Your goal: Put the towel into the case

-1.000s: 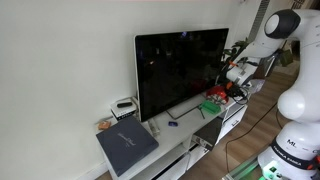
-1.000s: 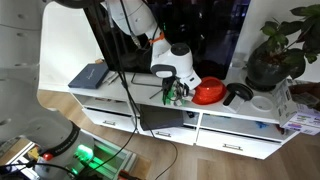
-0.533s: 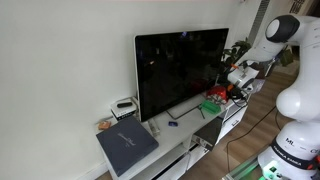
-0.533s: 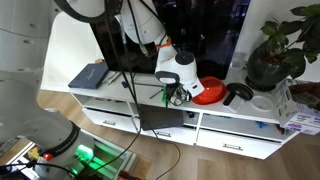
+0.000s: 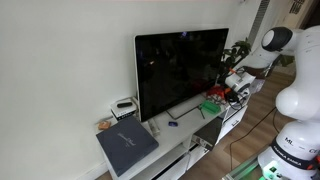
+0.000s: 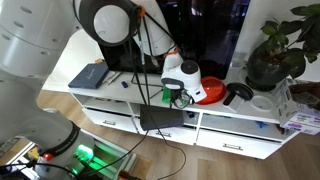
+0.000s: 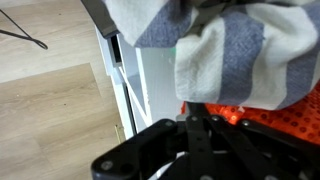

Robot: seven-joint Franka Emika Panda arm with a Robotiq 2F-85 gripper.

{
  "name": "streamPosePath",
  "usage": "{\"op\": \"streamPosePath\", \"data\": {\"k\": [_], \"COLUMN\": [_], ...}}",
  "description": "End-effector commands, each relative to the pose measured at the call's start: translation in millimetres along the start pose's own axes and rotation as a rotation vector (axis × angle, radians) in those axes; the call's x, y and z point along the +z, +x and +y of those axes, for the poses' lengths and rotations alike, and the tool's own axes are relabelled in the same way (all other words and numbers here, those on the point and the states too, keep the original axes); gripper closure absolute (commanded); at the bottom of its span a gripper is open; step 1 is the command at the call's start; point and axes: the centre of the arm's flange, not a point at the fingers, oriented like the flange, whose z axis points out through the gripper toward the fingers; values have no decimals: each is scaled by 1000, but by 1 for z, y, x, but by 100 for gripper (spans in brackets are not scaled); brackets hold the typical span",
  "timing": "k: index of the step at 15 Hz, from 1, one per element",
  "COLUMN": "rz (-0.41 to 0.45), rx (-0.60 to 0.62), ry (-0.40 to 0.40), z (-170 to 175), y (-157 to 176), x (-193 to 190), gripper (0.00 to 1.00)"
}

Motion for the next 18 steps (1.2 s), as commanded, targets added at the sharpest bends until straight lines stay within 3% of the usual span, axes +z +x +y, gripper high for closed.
{"op": "streamPosePath", "data": {"k": [1, 9, 18], "rz": [14, -90, -220], "rx": [51, 44, -29], "ry": [63, 183, 187], "z": [-11, -37, -34], "y": [9, 3, -7], "x": [20, 17, -6], "gripper": [100, 100, 100]}}
